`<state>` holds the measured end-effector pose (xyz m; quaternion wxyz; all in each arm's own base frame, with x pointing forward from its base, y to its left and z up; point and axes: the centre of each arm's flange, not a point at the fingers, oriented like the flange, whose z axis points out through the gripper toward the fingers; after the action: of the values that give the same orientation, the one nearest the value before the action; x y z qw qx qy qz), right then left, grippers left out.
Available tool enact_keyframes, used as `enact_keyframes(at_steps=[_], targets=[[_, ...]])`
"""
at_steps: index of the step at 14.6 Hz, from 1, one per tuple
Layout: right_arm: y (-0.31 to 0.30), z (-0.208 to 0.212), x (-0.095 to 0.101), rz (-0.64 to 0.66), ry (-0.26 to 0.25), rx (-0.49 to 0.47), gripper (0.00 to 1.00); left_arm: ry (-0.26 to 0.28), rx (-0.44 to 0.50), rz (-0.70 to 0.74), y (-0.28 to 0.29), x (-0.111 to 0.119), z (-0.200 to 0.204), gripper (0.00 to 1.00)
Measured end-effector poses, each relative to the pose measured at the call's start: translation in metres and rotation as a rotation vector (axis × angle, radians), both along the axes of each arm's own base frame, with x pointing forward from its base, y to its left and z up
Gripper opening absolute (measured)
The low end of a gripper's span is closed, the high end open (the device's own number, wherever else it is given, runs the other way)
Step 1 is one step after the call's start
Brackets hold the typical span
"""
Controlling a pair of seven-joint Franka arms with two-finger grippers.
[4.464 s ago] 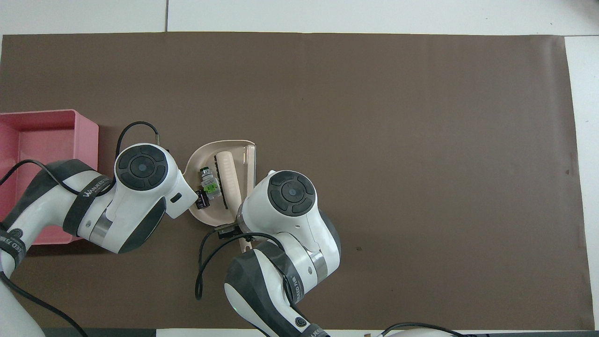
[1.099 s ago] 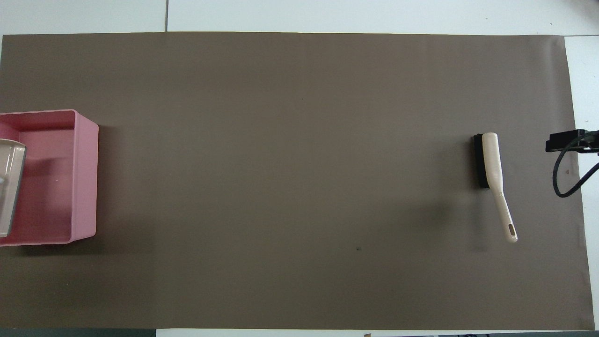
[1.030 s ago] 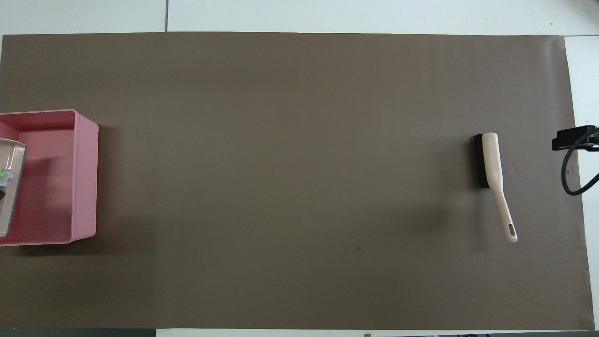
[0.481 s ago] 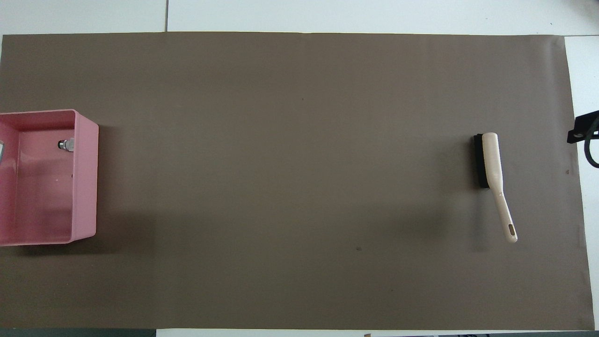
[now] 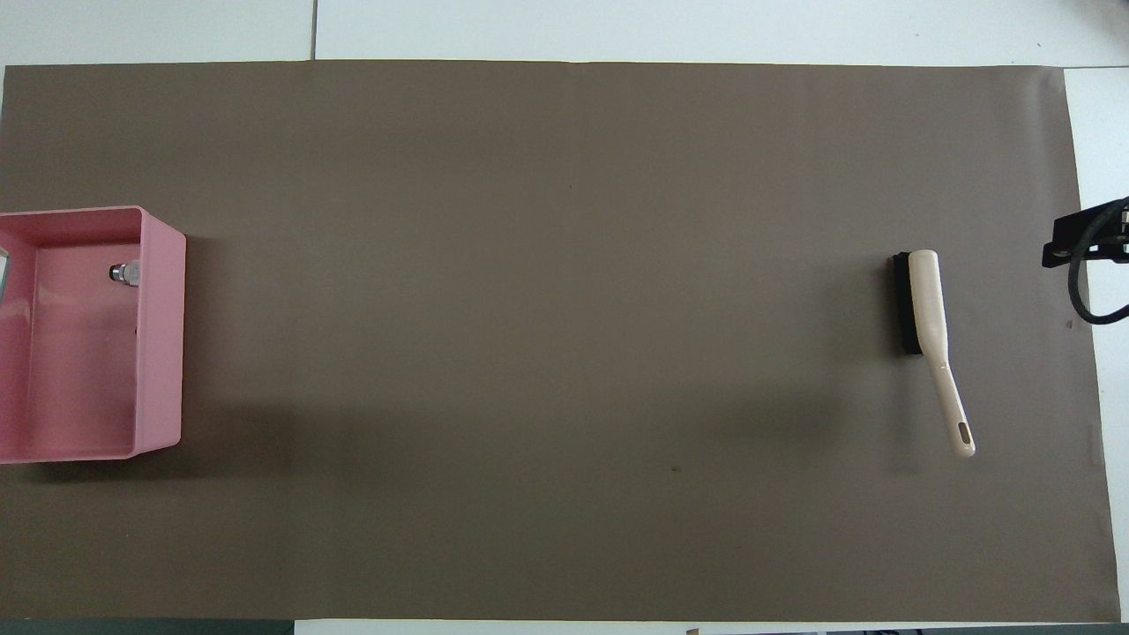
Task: Clean e-waste and dump in bin
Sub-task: 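Lower the dustpan back onto the table with the left gripper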
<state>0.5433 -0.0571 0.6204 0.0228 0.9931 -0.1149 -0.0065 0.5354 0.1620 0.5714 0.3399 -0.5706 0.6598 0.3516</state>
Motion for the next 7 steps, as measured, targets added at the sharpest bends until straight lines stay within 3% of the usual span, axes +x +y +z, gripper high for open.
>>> enact_keyframes(at_steps=[4, 7], targets=[[0.007, 0.001, 0.001, 0.014, -0.002, 0.004, 1.0, -0.04, -0.213, 0.035, -0.022, 0.0, -0.01, 0.33], [0.005, 0.001, 0.001, 0.01, -0.002, 0.005, 1.0, -0.036, -0.382, -0.002, -0.078, 0.007, -0.027, 0.33]])
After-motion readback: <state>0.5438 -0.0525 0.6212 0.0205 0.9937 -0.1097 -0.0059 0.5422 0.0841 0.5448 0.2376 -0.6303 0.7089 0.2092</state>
